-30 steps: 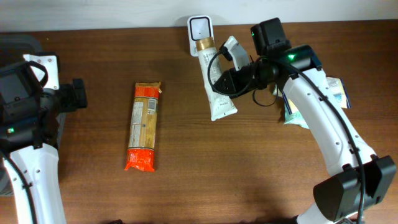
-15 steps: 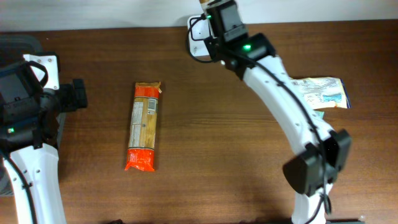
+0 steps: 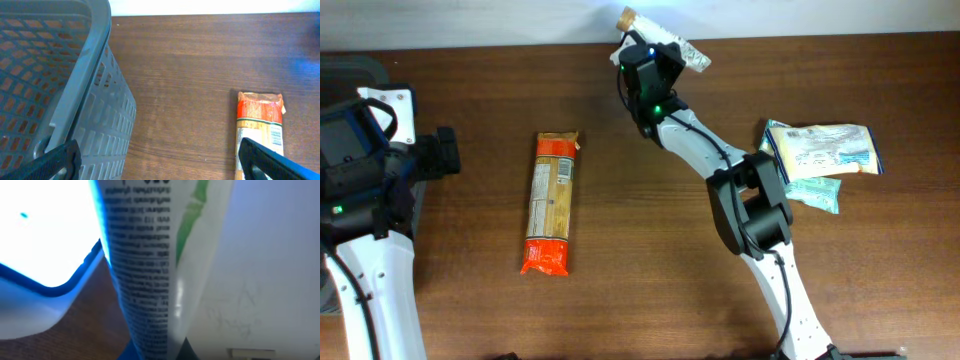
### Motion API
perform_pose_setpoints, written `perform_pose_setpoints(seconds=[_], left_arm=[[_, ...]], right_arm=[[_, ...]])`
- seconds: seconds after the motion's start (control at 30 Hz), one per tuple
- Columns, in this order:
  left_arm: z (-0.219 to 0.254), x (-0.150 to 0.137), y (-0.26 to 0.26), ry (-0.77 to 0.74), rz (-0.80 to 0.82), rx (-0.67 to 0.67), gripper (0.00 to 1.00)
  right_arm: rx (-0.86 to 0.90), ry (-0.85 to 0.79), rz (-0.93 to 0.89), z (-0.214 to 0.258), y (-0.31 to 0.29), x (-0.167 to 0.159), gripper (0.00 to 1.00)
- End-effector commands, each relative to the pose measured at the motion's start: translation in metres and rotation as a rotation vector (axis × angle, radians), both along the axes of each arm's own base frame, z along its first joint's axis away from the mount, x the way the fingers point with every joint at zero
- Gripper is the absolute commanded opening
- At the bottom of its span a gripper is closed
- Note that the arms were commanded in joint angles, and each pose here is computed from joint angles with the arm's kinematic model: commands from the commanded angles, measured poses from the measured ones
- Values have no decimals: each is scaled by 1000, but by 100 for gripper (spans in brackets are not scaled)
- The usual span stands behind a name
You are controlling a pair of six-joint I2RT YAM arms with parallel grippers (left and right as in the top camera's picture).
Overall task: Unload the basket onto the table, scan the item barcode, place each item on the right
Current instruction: 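Hold the cream tube up to the white scanner, then carry the cream tube right and release it on the pile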
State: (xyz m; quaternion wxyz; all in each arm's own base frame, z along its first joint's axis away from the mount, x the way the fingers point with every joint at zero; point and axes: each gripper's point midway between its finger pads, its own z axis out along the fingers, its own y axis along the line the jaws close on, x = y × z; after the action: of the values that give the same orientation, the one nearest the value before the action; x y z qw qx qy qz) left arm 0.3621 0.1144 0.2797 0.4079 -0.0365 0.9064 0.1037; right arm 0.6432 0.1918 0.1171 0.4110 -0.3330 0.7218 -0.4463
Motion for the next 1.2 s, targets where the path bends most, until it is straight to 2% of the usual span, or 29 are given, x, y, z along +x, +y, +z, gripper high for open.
perform_pose_setpoints(seconds=[0.0,0.33,0.47,0.53,0.67,0.73,0.8,0.87,0.93,1.1,1.17], left_arm=[[5,1,0,-11,-14,9,99],[5,1,0,-11,-14,9,99],[5,1,0,-9,-14,8,99],[4,1,0,-8,-14,8,99],[4,1,0,-8,-14,8,99],[4,1,0,-8,-14,8,99],[4,1,0,-8,-14,8,99],[4,1,0,-8,-14,8,99],[4,1,0,-8,-14,8,99],[4,1,0,-8,-14,8,99],[4,1,0,-8,-14,8,99]], right_arm=[[-24,-38,-35,15,-7,3,4],[-20,-69,-63,22,-8,2,4],[7,-114,-55,61,-2,-4,4],[87,-114,-42,90,0,-14,4],[340,33,83,127,13,-51,4],[525,94,127,153,21,-80,4],[724,230,146,166,24,-120,4],[927,340,-1,171,-4,-162,4],[1029,397,-213,165,-50,-191,4],[1155,462,-820,112,-183,-235,4],[1192,486,-961,87,-215,-244,4]])
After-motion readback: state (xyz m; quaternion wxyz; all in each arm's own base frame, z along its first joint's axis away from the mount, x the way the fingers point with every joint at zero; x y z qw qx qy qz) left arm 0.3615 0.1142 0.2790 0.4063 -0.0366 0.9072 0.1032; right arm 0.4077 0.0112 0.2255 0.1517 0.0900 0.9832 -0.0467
